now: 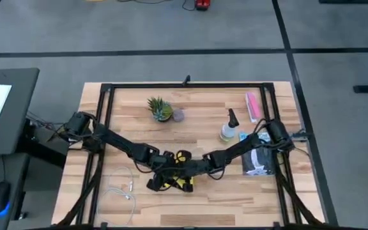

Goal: Apply microfiber cloth
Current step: Wipe the back side of the cellphone using the yellow microfiber cloth

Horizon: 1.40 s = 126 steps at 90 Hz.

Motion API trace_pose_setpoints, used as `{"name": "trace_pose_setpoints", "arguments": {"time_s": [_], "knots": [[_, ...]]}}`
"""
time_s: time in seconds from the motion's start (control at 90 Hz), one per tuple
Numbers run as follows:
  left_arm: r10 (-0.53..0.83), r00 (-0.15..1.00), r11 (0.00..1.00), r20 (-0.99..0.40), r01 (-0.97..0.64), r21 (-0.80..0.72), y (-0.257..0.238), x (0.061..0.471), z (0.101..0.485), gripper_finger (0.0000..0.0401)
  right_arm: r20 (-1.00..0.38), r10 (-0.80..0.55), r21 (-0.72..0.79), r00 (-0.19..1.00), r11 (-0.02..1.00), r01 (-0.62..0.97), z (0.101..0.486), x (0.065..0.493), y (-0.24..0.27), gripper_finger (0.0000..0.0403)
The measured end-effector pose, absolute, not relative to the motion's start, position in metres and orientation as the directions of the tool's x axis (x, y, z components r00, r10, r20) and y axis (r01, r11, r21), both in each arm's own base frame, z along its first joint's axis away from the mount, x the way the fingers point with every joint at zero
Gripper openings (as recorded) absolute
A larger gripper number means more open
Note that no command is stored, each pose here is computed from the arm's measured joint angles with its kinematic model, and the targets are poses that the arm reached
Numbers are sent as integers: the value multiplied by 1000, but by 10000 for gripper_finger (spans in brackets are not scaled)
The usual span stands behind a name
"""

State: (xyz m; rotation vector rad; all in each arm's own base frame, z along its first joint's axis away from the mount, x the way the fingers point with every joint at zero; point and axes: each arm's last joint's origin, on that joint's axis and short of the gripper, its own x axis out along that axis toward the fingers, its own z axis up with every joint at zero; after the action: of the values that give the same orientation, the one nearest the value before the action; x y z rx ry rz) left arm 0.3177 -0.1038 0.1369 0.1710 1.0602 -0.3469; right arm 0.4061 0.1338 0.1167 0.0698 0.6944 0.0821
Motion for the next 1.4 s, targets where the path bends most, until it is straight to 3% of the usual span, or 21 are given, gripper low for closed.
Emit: {"name": "trace_pose_setpoints", "arguments": {"time_s": [0.267,0.411,0.667,0.989,1.144,1.4], "knots": [[-153,429,952,-890,304,-17,-102,317,133,346,-774,101,84,625,995,-58,118,372,174,8],[-131,449,954,-884,300,11,-107,319,129,346,-744,112,93,659,994,-64,127,368,180,8],[-80,490,956,-868,285,72,-112,321,127,346,-590,124,190,798,982,-12,121,403,153,8],[-64,495,955,-866,282,91,-112,320,125,346,-556,102,241,825,969,43,105,417,150,8],[-63,490,955,-869,284,91,-112,321,126,346,-691,104,224,715,972,75,109,394,164,8],[-58,487,953,-871,286,97,-113,320,126,346,-852,-7,93,524,982,164,133,345,184,8]]}}
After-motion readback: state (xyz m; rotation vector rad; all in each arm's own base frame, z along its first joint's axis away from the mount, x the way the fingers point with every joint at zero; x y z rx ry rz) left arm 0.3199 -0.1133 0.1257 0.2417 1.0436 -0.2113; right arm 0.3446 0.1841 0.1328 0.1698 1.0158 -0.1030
